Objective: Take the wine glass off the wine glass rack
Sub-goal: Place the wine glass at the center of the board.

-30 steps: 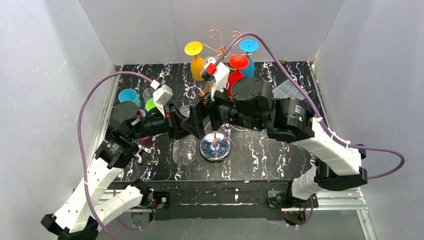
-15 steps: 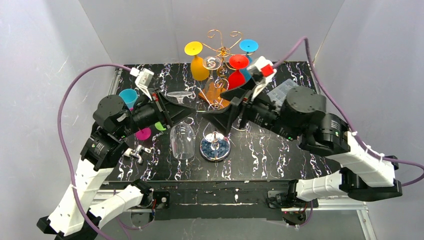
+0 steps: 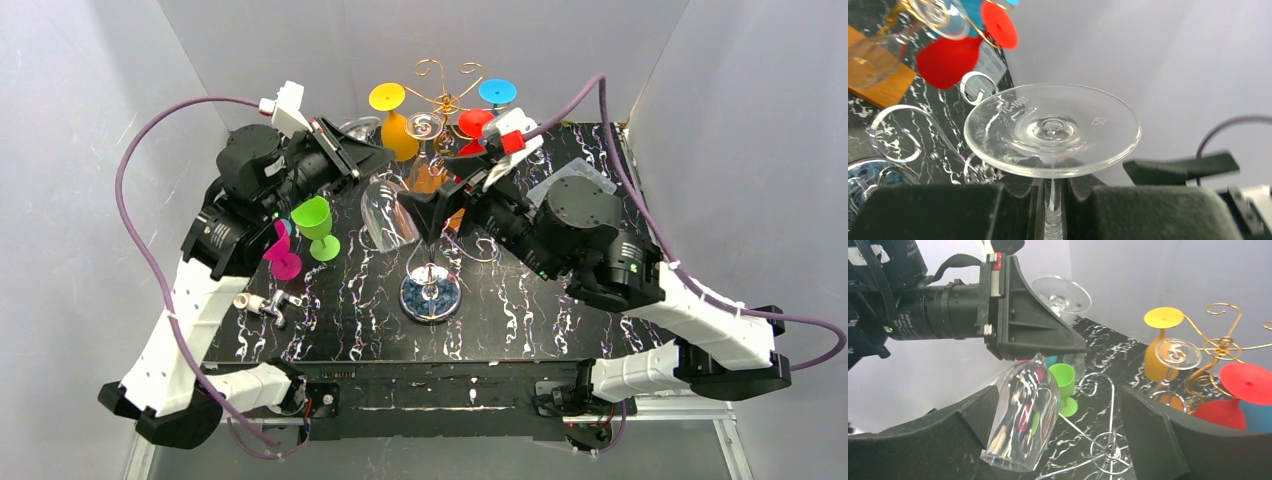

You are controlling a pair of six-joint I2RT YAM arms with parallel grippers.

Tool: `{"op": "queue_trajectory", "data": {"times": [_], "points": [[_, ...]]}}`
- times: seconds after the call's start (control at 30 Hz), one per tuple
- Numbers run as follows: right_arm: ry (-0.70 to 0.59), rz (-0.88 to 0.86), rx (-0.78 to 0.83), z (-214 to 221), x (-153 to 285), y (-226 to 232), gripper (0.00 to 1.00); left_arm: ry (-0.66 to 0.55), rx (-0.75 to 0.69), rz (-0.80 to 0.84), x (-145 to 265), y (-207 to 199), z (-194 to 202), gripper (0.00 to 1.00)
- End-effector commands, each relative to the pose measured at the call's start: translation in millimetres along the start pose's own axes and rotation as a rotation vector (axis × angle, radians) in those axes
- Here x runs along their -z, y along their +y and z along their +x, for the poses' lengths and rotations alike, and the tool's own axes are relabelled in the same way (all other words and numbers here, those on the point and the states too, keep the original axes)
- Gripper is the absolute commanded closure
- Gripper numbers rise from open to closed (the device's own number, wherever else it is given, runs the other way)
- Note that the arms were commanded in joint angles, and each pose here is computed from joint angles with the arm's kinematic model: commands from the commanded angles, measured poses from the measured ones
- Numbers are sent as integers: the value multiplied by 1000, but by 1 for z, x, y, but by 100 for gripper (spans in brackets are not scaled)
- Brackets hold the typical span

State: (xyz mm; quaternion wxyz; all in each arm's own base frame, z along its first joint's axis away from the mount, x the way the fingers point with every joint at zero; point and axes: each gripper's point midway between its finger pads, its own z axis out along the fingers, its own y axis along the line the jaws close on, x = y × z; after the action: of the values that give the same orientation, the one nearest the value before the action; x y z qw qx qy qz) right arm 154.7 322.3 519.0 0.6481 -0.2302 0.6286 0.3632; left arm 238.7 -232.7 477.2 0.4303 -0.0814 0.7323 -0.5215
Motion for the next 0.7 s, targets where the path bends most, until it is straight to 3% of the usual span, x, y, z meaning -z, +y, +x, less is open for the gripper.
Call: {"op": "queue_trajectory", "data": {"times": [0.0,0.27,0.37,0.5,0.67], "points": [[-118,118,25,-26,-6,-18,2,-197,150,-39,4,4,-54,100],[-80,110,102,-15,-39,-33,2,-268,463,6,-19,45,-88,100],[-66,35,12,-15,-59,-62,2,-320,534,15,-20,59,-104,100],[-78,-27,16,-19,-68,-65,2,-377,616,30,-22,73,-124,100],[-57,-134,1,-15,-80,-57,9,-417,671,38,-27,78,-136,100]]}}
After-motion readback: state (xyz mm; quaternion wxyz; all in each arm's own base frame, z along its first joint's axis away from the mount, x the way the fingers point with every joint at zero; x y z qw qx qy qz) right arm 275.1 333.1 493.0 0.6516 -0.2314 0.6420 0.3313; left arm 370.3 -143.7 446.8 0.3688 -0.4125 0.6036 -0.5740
